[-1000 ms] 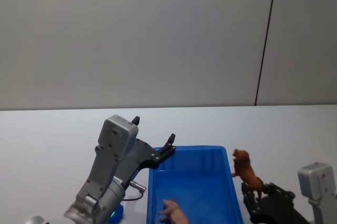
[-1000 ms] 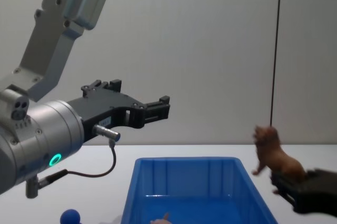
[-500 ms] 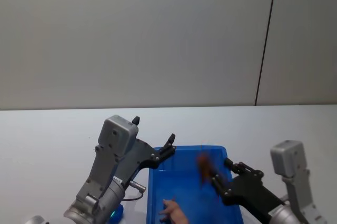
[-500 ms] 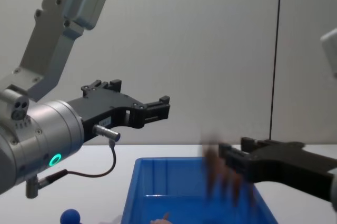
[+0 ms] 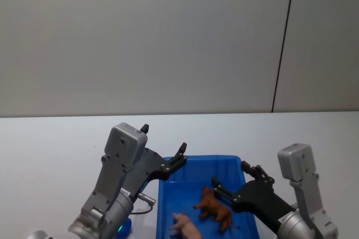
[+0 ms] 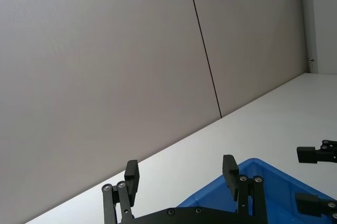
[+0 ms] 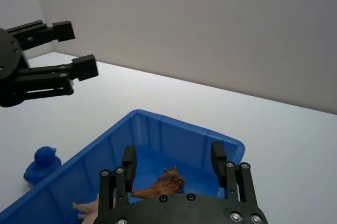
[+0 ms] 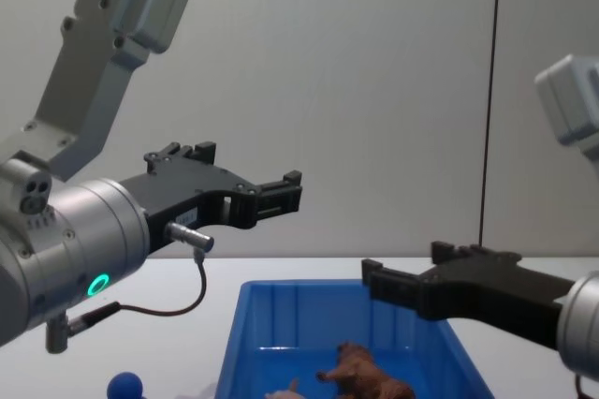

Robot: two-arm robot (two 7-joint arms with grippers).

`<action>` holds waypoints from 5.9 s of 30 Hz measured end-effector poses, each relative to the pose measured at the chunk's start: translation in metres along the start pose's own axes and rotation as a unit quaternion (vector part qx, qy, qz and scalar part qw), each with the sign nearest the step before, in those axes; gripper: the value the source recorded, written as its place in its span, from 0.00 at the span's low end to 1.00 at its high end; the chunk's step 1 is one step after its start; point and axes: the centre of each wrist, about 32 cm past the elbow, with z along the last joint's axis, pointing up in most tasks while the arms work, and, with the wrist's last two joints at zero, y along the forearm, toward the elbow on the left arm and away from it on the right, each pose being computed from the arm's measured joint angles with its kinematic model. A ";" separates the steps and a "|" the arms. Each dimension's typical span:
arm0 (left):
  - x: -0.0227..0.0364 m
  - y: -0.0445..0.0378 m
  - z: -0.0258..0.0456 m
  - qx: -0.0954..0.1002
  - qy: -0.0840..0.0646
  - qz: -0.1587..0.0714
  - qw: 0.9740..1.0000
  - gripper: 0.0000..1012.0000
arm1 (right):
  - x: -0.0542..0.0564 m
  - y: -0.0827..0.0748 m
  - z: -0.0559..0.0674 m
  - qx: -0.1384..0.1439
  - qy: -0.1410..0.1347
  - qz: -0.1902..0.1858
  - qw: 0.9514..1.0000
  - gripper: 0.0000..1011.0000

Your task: Pick up the two dolls from the table and place them into the box.

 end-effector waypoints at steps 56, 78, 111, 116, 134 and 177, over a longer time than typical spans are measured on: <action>0.0079 0.0212 -0.0050 0.067 0.047 0.030 0.996 0.99 | 0.003 -0.086 -0.009 0.051 0.013 -0.215 0.975 0.99; 0.0145 0.0471 -0.0216 0.155 0.097 0.067 0.981 0.99 | 0.003 -0.088 -0.009 0.052 0.013 -0.220 0.974 0.99; 0.0130 0.0515 -0.0641 0.216 0.124 0.072 0.966 0.54 | 0.003 -0.088 -0.010 0.052 0.013 -0.220 0.974 0.99; 0.0121 0.0515 -0.0662 0.213 0.121 0.072 0.967 0.38 | 0.003 -0.088 -0.010 0.052 0.013 -0.220 0.974 0.99; 0.0127 0.0495 -0.0528 0.155 0.090 0.066 0.981 0.20 | 0.003 -0.088 -0.010 0.052 0.013 -0.220 0.974 0.99; 0.0149 -0.0063 -0.0197 -0.015 0.096 -0.150 0.984 0.62 | 0.003 -0.088 -0.010 0.052 0.013 -0.220 0.974 0.99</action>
